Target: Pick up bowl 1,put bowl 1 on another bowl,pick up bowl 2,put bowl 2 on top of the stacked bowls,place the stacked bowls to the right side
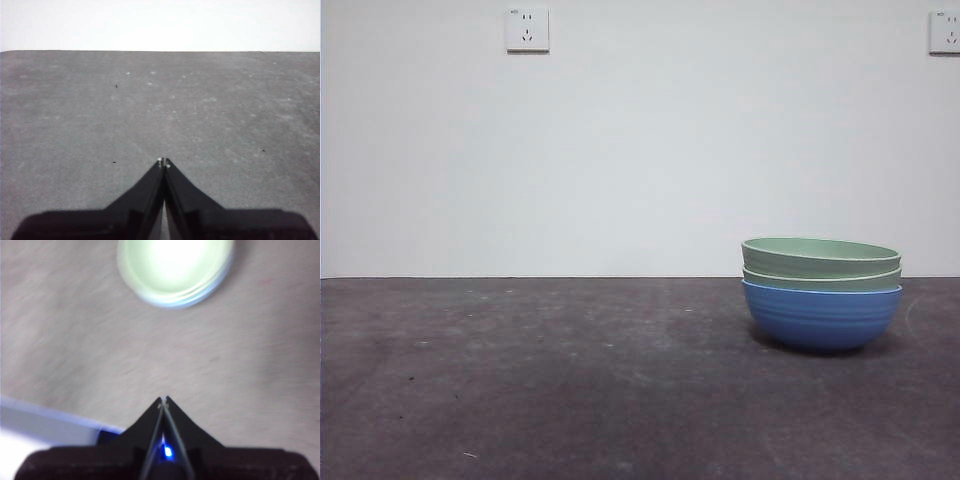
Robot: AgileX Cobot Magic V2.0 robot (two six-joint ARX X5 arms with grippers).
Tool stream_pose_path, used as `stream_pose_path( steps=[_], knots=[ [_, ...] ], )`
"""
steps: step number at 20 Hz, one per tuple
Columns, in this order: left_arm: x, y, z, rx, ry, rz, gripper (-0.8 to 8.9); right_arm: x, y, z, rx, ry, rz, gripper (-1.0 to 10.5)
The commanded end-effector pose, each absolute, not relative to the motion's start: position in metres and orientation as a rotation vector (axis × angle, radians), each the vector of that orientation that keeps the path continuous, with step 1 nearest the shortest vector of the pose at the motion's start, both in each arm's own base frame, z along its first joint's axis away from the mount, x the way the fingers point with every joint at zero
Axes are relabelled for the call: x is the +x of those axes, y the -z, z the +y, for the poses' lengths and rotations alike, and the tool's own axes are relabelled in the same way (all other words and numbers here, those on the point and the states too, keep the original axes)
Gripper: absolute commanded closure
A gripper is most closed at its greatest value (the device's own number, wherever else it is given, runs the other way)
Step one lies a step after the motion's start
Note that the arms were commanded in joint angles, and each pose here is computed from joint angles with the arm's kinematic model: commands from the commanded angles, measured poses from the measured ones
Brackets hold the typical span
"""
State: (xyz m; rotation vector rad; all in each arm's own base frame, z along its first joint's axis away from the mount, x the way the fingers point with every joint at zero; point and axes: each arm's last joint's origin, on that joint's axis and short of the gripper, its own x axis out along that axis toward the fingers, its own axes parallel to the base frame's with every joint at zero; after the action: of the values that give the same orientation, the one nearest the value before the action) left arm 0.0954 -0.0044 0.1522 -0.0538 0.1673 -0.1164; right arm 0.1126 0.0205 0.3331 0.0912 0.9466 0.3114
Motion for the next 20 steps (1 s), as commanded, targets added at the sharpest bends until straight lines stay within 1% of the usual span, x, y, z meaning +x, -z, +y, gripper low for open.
stream_pose_path(
  steps=[1, 3, 5, 7, 9, 12, 15, 20],
  knots=[
    [0.096, -0.148, -0.004, -0.061, 0.111, 0.178, 8.17, 0.097, -0.338, 0.015, 0.072, -0.287, 0.860, 9.4],
    [0.096, -0.148, -0.004, -0.061, 0.111, 0.178, 8.17, 0.081, -0.349, 0.011, 0.072, -0.262, 0.698, 9.4],
    [0.096, -0.148, -0.004, -0.061, 0.111, 0.178, 8.17, 0.068, -0.360, 0.008, 0.029, -0.244, 0.489, 9.4],
    [0.096, -0.148, -0.004, -0.061, 0.111, 0.178, 8.17, 0.063, -0.360, 0.005, 0.005, -0.214, 0.320, 9.5],
    [0.096, -0.148, -0.004, -0.061, 0.111, 0.178, 8.17, 0.066, -0.345, 0.004, -0.004, -0.188, 0.220, 9.5],
    [0.096, -0.148, -0.004, -0.061, 0.111, 0.178, 8.17, 0.076, -0.309, 0.003, -0.014, -0.184, 0.057, 9.5],
    [0.096, -0.148, -0.004, -0.061, 0.111, 0.178, 8.17, 0.083, -0.281, 0.003, 0.008, -0.187, -0.022, 9.5],
    [0.096, -0.148, -0.004, -0.061, 0.111, 0.178, 8.17, 0.089, -0.243, 0.003, 0.012, -0.165, -0.009, 9.5]
  ],
)
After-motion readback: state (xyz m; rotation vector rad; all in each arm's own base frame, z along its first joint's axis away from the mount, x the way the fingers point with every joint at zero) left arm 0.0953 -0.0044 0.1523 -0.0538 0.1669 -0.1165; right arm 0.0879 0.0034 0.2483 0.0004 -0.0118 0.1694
